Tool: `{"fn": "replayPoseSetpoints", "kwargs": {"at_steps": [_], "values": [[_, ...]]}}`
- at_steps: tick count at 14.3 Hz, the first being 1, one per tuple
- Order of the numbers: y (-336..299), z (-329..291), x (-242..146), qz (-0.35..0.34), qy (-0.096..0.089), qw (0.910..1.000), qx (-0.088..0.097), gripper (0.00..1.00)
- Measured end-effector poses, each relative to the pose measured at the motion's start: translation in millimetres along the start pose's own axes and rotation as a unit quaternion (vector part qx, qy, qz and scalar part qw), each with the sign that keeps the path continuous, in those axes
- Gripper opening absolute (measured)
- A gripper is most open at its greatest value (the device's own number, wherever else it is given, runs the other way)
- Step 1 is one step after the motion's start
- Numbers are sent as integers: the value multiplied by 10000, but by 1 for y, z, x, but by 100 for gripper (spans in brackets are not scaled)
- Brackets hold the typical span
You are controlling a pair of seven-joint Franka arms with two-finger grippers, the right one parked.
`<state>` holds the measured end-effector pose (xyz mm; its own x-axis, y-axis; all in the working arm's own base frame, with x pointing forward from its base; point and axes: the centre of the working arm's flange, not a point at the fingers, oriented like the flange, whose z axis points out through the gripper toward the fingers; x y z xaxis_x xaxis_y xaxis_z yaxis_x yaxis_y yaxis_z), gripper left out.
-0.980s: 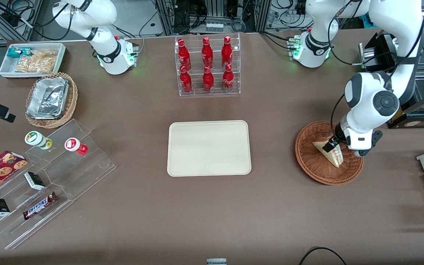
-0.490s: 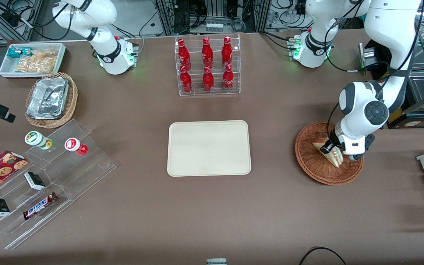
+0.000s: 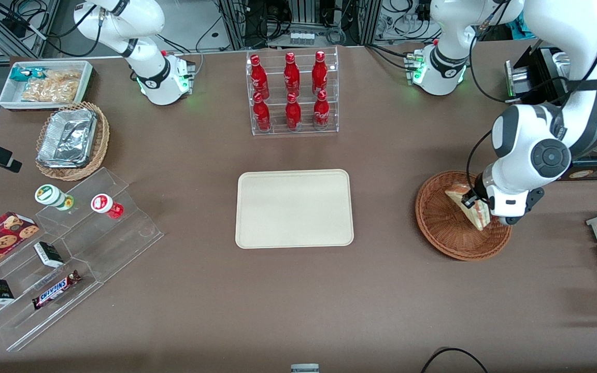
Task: Place sandwich from basket to tray
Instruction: 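Lift the sandwich and carry it with the left gripper over the beige tray, then lower the sandwich onto the tray and open the left gripper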
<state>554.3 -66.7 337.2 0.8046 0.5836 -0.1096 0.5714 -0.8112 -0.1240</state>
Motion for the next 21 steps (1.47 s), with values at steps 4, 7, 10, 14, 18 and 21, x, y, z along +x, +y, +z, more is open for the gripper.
{"fn": "replayPoseSetpoints", "kwargs": {"at_steps": [4, 7, 10, 14, 18, 21], "values": [[86, -13, -60, 1591, 86, 9872, -17, 15], [161, -5, -98, 2044, 83, 9788, -94, 15], [231, 11, -142, 2034, 0, 9789, -193, 15], [301, 31, -213, 2101, 27, 9773, -274, 15], [335, 44, -257, 2127, 46, 9765, -346, 15], [351, 59, -279, 2112, 85, 9762, -482, 15]]}}
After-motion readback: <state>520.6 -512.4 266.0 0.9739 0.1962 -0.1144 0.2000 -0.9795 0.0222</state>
